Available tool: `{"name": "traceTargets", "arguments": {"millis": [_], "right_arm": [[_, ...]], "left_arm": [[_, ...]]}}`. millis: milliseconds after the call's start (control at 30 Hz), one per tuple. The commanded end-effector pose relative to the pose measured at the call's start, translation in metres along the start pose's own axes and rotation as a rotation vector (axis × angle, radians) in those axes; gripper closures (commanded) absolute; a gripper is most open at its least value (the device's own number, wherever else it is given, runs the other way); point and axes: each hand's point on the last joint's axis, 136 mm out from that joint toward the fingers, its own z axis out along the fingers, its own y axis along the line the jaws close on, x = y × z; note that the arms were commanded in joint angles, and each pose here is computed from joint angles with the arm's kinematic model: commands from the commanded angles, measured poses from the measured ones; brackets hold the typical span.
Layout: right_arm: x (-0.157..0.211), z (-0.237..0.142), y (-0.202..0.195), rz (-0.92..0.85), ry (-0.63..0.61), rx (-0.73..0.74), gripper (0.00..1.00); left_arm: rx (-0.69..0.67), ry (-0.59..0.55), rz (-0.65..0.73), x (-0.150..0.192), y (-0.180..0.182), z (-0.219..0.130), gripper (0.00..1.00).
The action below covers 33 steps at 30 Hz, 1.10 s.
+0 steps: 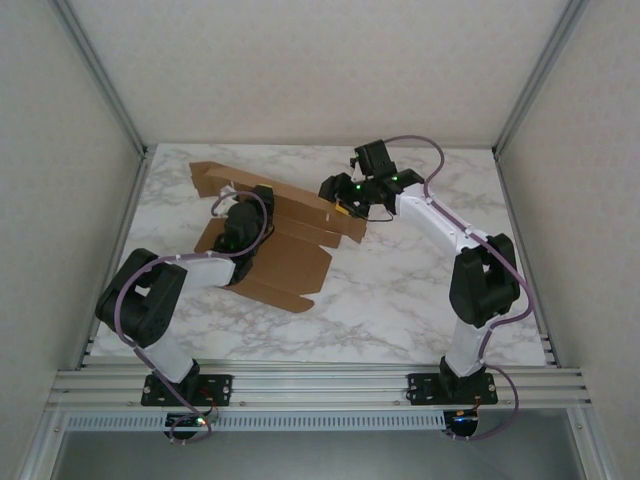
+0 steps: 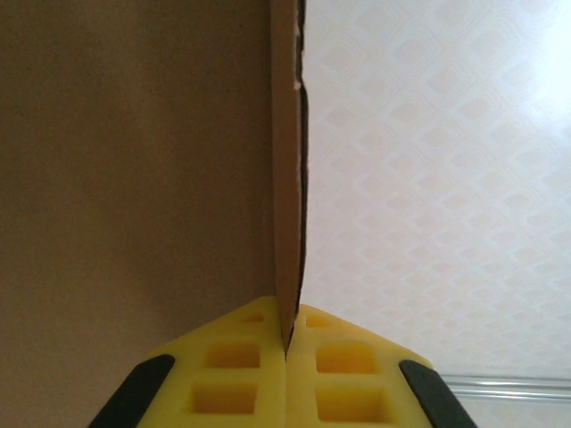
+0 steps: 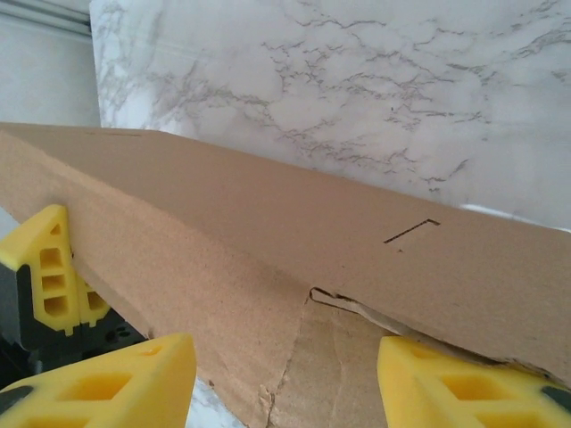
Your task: Fold the paper box
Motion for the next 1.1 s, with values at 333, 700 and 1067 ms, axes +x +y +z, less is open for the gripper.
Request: {"name": "traceTargets", "arguments": {"millis": [333,700,1067], "right_arm": [[-0.012,0.017,0.028,0.097,0.044,-0.132,0.43],[-0.006,0.016,0.029,0.164,0.057,-0.169,0.45],[-0.017,0.029,0.045,0.219,0.047,-0.296,0.64]], "left_arm": [[0.025,0.009,-0.15,0.005,0.003,0.001,1.0],[0.017,0.007,-0.148,0.003,0.005,0.002,1.0],[0.014,0.026,-0.155,0.008,0.004,0.001,1.0]]}}
